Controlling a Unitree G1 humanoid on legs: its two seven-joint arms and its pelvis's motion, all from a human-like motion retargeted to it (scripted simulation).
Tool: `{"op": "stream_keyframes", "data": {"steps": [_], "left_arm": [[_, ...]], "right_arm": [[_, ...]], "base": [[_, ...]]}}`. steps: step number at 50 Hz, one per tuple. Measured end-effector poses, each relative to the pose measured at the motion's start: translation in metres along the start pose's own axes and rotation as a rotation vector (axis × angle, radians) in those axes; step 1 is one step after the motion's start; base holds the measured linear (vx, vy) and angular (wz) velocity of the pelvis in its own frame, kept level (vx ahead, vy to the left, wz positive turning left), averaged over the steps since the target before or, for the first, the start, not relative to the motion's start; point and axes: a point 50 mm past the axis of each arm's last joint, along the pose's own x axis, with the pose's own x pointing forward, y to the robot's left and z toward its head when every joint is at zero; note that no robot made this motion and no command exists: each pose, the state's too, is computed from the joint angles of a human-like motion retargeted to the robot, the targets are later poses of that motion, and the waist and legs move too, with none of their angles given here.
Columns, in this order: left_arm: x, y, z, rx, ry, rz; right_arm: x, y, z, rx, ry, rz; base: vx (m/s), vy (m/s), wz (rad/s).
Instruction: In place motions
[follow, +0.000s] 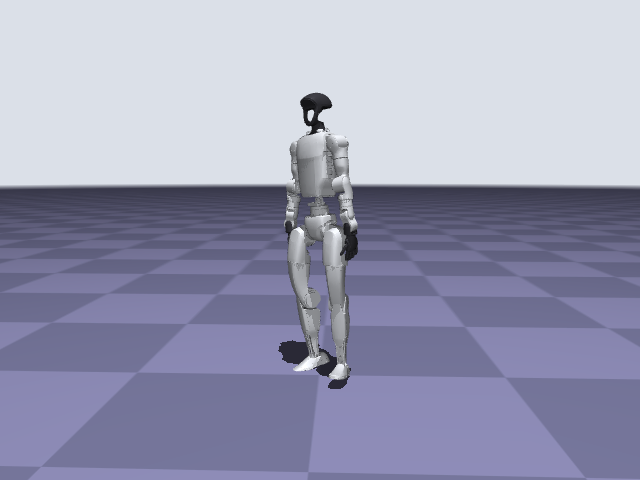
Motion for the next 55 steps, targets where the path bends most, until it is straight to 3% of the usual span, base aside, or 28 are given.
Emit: {"op": "stream_keyframes", "data": {"steps": [55], "left_arm": [[0.0003,-0.0016,0.0009,-0.001,-0.003,-0.004]], "right_arm": [[0.0004,0.0015,0.0006,0.007,-0.004,0.004]], "base": [[0.00,0.00,0.00]]}}
